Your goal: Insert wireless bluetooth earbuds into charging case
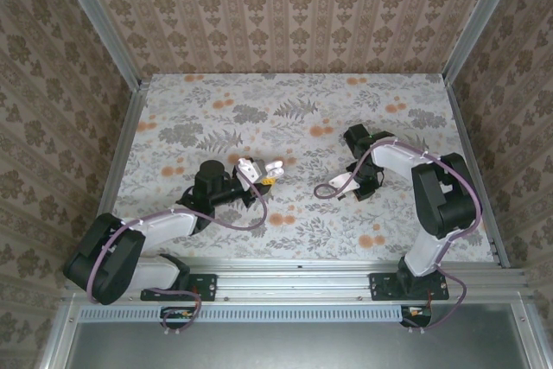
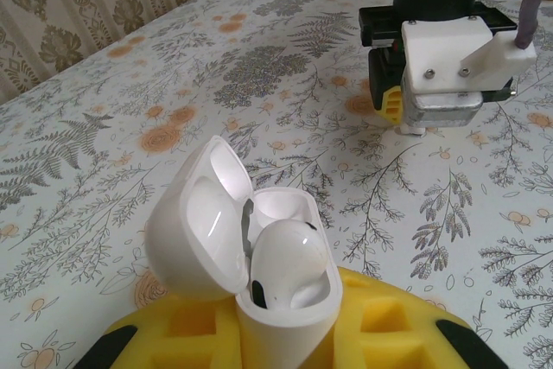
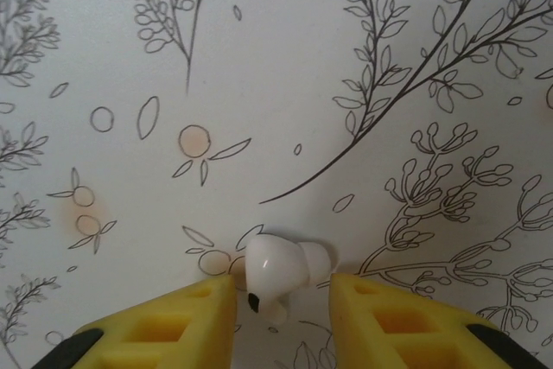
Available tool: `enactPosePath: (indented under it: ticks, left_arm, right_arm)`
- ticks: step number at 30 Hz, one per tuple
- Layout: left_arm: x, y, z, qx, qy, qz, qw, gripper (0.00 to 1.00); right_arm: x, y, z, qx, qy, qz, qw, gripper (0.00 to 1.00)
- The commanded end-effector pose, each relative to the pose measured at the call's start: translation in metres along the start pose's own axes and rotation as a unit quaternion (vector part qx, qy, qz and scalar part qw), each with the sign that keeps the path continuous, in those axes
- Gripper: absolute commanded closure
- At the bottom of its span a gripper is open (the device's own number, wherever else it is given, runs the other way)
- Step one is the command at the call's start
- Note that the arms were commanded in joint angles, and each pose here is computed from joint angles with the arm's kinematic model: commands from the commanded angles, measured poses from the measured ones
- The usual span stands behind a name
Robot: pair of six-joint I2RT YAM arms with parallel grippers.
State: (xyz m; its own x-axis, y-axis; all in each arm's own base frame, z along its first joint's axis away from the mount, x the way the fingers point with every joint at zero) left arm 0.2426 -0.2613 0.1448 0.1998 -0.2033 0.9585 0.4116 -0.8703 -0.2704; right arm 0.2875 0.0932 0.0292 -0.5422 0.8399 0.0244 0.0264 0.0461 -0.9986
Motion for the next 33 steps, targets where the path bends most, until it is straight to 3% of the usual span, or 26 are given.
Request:
enactPosePath:
  ticks: [1, 16, 33]
  left_arm:
    - [0.002, -0.003, 0.001, 0.004, 0.007, -0.004, 1.000, 1.00]
    - [0.002, -0.004, 0.000, 0.003, 0.007, -0.005, 1.000, 1.00]
    - [-0.003, 0.007, 0.007, 0.003, 0.002, 0.004, 1.000, 1.00]
  right_arm:
    - [0.004, 0.011, 0.003, 0.012, 0.008, -0.005, 1.000, 0.65]
    - [0.007, 0.006, 0.005, 0.002, 0.015, -0.009, 1.000, 0.81]
    - [0.029, -0.038, -0.019, -0.130, 0.122, -0.079, 0.981, 0.85]
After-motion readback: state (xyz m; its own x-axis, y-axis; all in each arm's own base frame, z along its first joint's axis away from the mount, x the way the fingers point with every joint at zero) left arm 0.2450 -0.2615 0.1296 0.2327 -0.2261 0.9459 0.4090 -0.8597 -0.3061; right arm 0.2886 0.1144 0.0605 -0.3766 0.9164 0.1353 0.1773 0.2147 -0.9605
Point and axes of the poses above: each hand's point on the last joint's axis, 136 mm out from that joint toward the fingers, its own y axis out along the fingers, its own z axis along the line the jaws close on, x = y × z, the point moved 1 cm from there along -y, back along the fingers, and after that the axes turned 12 degrees about -y, right-handed, at the moved point
